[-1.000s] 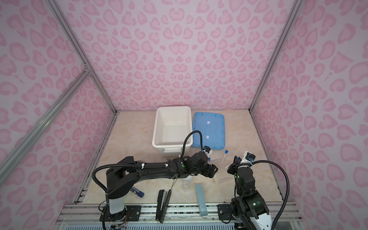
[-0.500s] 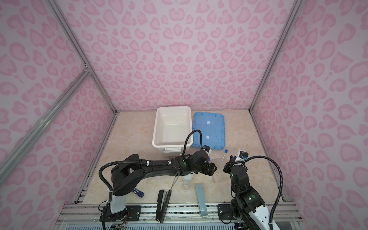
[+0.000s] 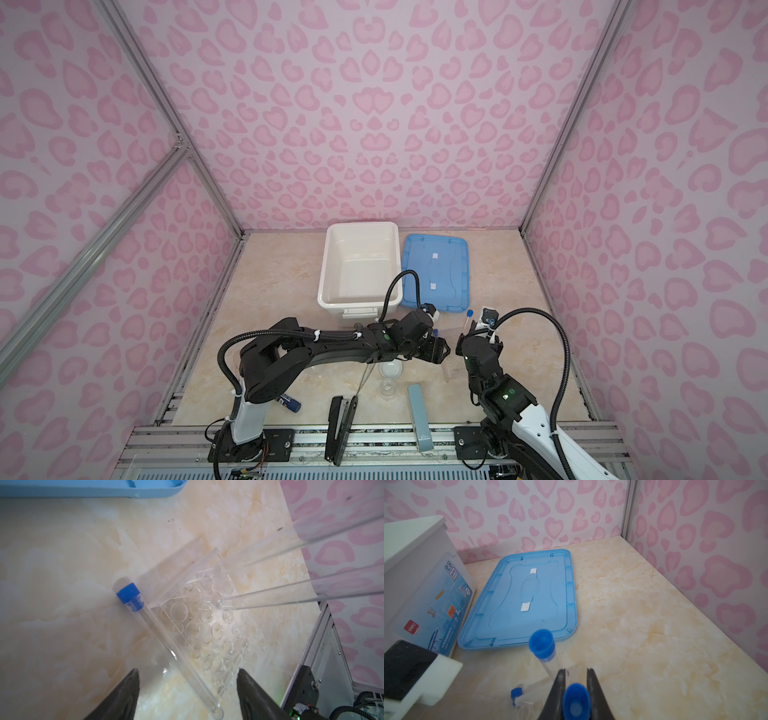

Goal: Organize the chemistry lab equipment

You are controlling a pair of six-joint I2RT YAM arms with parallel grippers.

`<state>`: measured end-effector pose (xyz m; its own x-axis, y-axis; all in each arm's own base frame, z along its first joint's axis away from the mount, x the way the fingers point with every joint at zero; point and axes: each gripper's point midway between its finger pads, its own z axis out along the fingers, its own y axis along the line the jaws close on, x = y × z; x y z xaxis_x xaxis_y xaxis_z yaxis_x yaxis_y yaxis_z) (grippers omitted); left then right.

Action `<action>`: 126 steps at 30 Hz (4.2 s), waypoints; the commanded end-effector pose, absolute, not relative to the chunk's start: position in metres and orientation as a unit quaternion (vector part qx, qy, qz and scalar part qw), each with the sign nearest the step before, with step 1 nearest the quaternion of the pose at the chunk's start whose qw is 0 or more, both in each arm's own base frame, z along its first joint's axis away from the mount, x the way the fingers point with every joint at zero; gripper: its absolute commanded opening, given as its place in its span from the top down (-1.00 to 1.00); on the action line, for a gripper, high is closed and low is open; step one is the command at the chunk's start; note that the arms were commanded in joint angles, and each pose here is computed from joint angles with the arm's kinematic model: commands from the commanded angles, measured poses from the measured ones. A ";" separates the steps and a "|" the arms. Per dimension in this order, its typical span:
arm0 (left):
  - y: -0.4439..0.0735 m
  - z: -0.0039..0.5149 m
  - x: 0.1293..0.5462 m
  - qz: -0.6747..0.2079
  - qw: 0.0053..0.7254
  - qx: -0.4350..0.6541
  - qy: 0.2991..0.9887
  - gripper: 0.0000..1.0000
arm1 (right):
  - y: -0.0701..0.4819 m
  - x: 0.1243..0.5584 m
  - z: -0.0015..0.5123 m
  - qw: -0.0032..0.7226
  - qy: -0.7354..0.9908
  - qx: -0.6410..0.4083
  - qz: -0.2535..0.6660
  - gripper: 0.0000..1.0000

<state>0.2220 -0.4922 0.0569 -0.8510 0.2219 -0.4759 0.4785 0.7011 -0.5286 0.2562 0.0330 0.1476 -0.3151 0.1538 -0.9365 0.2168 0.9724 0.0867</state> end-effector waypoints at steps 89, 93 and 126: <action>-0.457 0.034 0.211 -0.170 0.190 0.231 0.939 -0.50 | 0.084 0.215 0.205 0.423 0.888 0.042 0.176 -0.97; -0.462 0.032 0.210 -0.174 0.186 0.234 0.938 -0.50 | 0.080 0.214 0.205 0.433 0.884 0.048 0.171 -0.96; -0.446 0.000 0.220 -0.119 0.154 0.223 0.955 -0.30 | 0.070 0.208 0.205 0.454 0.874 0.057 0.165 -0.97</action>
